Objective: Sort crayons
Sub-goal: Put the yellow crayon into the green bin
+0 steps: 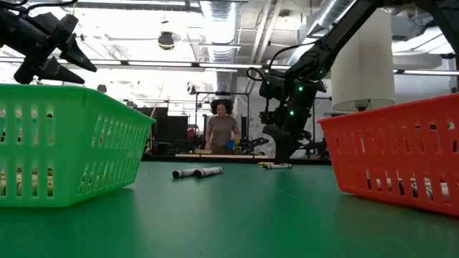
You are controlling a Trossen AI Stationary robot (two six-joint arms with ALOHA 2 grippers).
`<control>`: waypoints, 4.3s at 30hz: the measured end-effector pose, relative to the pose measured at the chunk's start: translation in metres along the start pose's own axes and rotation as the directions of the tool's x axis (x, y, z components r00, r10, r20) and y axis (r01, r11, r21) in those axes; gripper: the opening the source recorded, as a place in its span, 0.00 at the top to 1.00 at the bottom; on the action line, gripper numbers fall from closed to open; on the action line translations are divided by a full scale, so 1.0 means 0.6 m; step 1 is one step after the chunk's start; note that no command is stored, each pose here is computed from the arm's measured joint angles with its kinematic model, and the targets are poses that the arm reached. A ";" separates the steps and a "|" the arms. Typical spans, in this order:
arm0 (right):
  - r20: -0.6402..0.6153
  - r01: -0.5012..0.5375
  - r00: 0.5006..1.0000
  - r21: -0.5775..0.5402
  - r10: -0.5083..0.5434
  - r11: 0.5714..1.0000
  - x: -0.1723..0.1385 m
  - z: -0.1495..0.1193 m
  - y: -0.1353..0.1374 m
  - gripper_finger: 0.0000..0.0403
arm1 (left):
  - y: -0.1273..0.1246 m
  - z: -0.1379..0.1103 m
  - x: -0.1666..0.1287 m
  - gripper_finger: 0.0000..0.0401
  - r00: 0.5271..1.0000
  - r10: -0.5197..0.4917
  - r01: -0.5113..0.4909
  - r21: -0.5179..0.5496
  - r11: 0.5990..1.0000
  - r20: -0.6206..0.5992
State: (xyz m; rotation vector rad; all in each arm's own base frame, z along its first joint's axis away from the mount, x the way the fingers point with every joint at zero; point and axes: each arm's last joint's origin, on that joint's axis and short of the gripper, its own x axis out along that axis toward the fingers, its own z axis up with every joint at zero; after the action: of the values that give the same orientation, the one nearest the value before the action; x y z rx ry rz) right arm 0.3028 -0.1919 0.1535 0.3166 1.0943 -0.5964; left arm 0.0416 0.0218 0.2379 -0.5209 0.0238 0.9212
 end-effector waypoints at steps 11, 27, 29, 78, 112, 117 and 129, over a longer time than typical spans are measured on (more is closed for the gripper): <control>0.010 0.001 1.000 0.067 -0.002 0.998 -0.004 0.001 0.004 0.99 | 0.000 0.000 0.000 0.44 1.000 0.000 0.000 0.000 1.000 0.000; 0.165 -0.068 0.983 -0.051 0.076 0.996 -0.084 0.084 0.104 1.00 | 0.000 0.000 0.000 0.44 1.000 0.000 0.000 0.000 1.000 0.000; 0.198 -0.090 0.975 -0.084 0.106 0.992 -0.102 0.094 0.130 1.00 | 0.000 0.000 0.000 0.44 1.000 0.000 0.000 0.000 1.000 0.000; 0.367 -0.575 0.616 -0.395 0.697 0.716 -0.214 -0.044 0.584 1.00 | 0.001 0.000 0.000 0.44 1.000 0.002 -0.002 -0.014 1.000 -0.004; 0.090 -0.685 0.675 -0.294 0.732 0.667 -0.161 -0.034 0.603 1.00 | 0.000 -0.002 0.002 0.44 1.000 0.020 -0.020 -0.007 1.000 -0.005; 0.080 -0.669 0.683 -0.330 0.726 0.666 -0.162 -0.033 0.603 1.00 | 0.000 -0.002 0.002 0.44 1.000 0.023 -0.023 -0.007 1.000 -0.002; -0.052 -0.674 0.688 -0.416 0.724 0.611 -0.152 -0.010 0.630 1.00 | 0.000 -0.002 0.002 0.44 1.000 0.026 -0.026 -0.008 1.000 -0.001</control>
State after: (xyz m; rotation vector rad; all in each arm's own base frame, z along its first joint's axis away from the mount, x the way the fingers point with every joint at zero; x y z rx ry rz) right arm 0.4941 0.1413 0.2148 0.3115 0.8479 0.3314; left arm 0.0424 0.0221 0.2366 -0.5294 0.0280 0.9473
